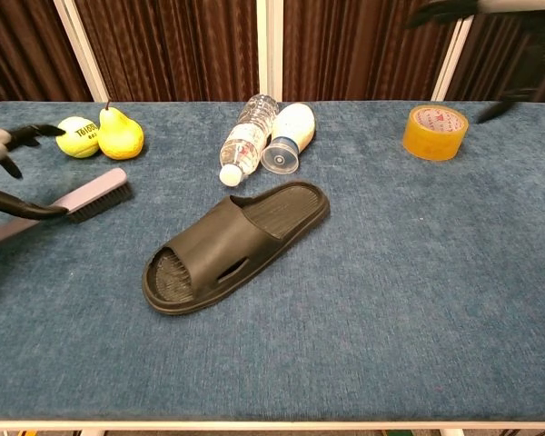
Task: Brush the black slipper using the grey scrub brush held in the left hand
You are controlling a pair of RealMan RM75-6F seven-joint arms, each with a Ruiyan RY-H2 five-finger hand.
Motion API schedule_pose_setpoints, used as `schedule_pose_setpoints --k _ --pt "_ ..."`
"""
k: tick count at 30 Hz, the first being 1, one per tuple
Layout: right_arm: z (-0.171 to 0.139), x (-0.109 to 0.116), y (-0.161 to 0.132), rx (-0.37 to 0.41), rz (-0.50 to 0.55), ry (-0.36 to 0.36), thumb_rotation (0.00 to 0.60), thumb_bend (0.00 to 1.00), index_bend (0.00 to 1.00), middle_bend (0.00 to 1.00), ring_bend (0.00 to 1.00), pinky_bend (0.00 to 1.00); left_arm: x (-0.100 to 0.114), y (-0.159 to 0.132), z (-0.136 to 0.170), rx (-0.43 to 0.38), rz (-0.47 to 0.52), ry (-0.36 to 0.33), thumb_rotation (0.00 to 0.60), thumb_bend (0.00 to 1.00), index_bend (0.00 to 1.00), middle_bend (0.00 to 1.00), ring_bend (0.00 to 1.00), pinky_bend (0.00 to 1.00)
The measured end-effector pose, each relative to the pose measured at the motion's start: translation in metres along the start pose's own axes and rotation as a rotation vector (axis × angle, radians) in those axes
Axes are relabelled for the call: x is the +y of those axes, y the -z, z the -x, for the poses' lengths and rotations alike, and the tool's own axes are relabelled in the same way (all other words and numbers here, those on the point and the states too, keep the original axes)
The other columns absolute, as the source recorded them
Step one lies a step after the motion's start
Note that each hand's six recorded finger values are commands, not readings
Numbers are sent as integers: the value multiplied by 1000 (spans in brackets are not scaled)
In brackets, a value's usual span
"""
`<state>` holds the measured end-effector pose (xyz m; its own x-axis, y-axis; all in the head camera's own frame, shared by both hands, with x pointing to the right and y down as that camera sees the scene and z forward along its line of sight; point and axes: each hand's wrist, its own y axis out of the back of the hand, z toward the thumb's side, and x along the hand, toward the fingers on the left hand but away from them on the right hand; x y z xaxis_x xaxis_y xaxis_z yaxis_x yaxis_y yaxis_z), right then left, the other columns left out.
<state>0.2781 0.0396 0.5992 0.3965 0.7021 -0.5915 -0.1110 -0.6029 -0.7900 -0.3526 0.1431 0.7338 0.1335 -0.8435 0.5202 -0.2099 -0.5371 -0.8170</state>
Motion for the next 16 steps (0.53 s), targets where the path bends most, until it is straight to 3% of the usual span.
schedule_pose_setpoints --k 6,10,16 --pt "-69 -20 54 -154 73 60 600 85 0 0 0 0 58 44 46 85 26 -139 599 90 178 169 121 304" --pt "-124 -38 86 -278 113 135 600 124 0 0 0 0 81 76 82 167 -10 -165 600 91 182 172 121 287" --pt "-191 -60 105 -384 141 255 600 124 0 0 0 0 90 89 138 265 -49 -199 600 90 182 172 121 269"
